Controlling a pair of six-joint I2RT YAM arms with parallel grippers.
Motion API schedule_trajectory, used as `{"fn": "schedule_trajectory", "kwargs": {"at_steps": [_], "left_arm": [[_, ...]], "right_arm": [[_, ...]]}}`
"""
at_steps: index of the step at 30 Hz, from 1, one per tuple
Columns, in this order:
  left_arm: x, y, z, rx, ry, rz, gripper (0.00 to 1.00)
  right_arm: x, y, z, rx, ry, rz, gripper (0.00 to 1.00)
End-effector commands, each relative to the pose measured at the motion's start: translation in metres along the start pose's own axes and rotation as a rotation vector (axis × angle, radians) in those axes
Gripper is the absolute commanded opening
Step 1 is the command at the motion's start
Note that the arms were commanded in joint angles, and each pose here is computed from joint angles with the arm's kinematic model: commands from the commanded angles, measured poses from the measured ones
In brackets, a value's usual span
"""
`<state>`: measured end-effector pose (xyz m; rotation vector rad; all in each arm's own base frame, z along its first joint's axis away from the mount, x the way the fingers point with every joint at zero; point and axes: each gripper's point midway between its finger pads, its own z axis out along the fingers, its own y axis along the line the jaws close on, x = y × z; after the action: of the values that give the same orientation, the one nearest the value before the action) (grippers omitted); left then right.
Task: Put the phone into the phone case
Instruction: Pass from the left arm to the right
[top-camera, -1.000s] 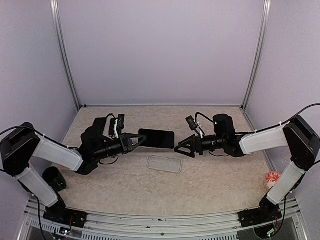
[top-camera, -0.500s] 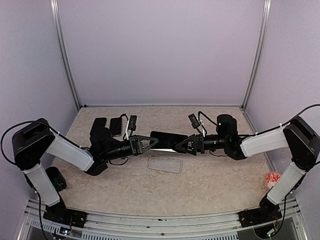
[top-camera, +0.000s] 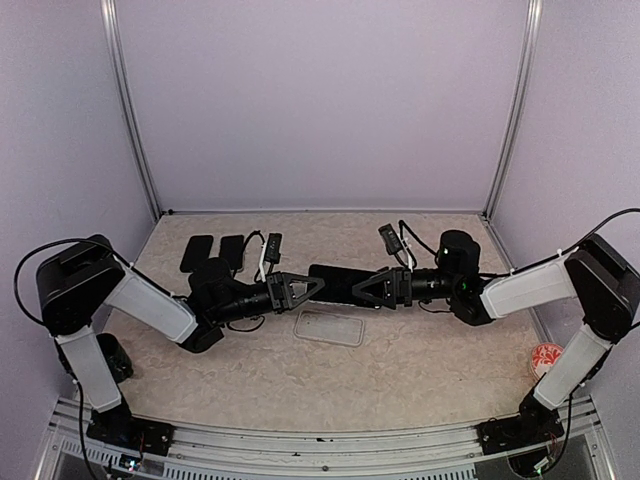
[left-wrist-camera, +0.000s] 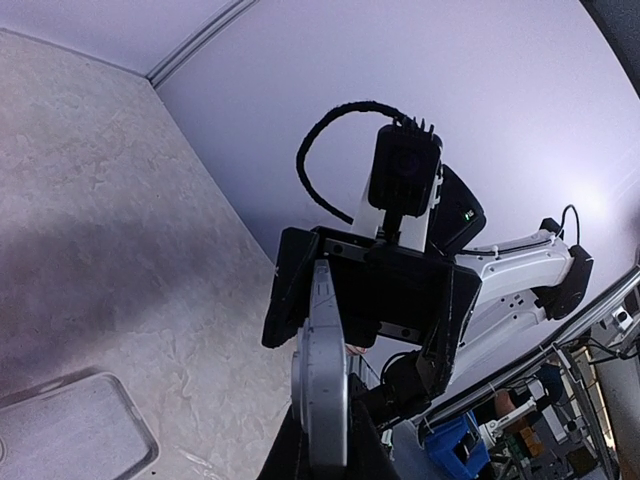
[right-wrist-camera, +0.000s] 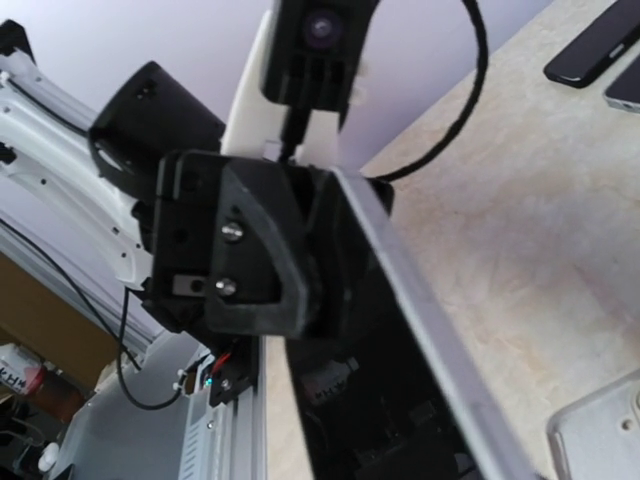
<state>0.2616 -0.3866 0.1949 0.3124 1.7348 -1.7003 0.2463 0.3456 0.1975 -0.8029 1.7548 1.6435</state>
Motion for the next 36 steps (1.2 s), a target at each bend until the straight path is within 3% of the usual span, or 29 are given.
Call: {"fn": "schedule_trajectory", "kwargs": {"at_steps": [1, 12, 17, 23, 33, 36], "left_arm": [[-0.021, -0.024, 0.005, 0.085, -0.079, 0.052, 0.03], [-0.023, -0.025, 0.001, 0.095, -0.107, 0.062, 0.03], [-0.019, -0.023, 0.002, 0.099, -0.099, 0.047, 0.03], [-0.017, -0.021, 0.002, 0.093, -0.09, 0.043, 0.03], [-0.017, -0.022, 0.0, 0.086, -0.089, 0.046, 0.03], [-0.018, -0.021, -0.003, 0.082, -0.096, 0.046, 0.03]], "right_arm": [[0.002, 0.014, 0.002, -0.052, 0.002, -0.018, 0.8], [0.008, 0.019, 0.011, -0.078, 0.017, -0.004, 0.74], [0.009, 0.016, 0.012, -0.073, 0.017, -0.001, 0.67], [0.007, 0.017, 0.012, -0.071, 0.012, -0.015, 0.51], [0.006, 0.019, 0.014, -0.089, 0.02, -0.019, 0.11], [0.006, 0.025, 0.013, -0.109, 0.025, -0.028, 0.13]]}}
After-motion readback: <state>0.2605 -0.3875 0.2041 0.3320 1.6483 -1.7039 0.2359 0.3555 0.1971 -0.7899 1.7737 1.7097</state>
